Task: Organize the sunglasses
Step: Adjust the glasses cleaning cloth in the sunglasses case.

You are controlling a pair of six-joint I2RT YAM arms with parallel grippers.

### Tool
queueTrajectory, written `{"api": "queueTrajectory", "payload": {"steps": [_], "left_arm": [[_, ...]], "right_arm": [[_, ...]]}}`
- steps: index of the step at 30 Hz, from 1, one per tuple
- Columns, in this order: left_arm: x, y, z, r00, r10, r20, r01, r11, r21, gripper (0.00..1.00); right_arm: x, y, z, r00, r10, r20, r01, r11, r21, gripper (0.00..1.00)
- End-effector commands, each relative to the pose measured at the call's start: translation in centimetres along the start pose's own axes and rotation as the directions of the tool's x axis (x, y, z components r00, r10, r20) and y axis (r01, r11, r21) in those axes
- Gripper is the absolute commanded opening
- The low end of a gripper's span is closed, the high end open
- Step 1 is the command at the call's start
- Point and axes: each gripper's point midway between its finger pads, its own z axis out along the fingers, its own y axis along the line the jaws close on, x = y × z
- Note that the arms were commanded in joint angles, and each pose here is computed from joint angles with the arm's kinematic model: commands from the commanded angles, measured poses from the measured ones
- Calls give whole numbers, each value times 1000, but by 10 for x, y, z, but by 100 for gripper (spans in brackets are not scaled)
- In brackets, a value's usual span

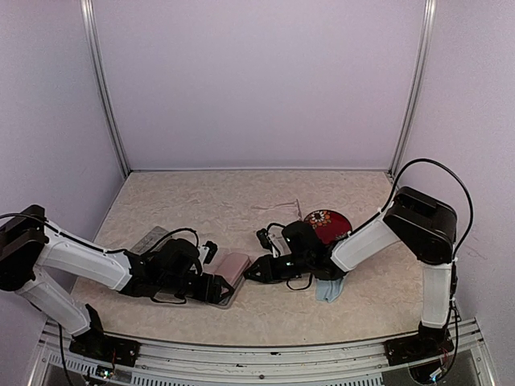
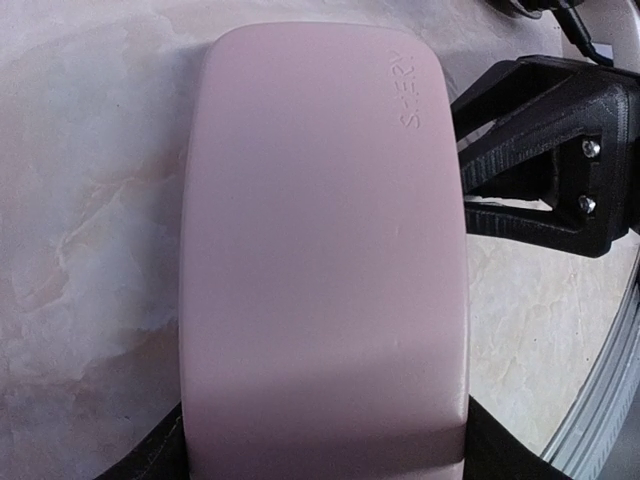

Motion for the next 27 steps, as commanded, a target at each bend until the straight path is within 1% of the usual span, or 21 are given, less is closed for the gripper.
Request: {"api": "queueTrajectory", "payload": {"steps": [1, 5, 14, 27], "left_arm": [[-15, -22, -11, 998, -36, 49, 28, 987, 156, 41], [-15, -26, -13, 997, -56, 50, 45, 978, 206, 41], [-22, -33, -24, 991, -114, 69, 85, 941, 328, 40], [-26, -36, -35, 978, -203, 55, 159, 882, 443, 40]], "right_arm": [[35, -37, 6, 994, 73, -76, -63, 989, 136, 30], [39, -38, 9, 993, 81, -82, -68, 987, 146, 29], [45, -46, 9, 994, 72, -86, -52, 975, 217, 27], [53, -44, 14, 993, 64, -103, -40, 975, 219, 26]]}}
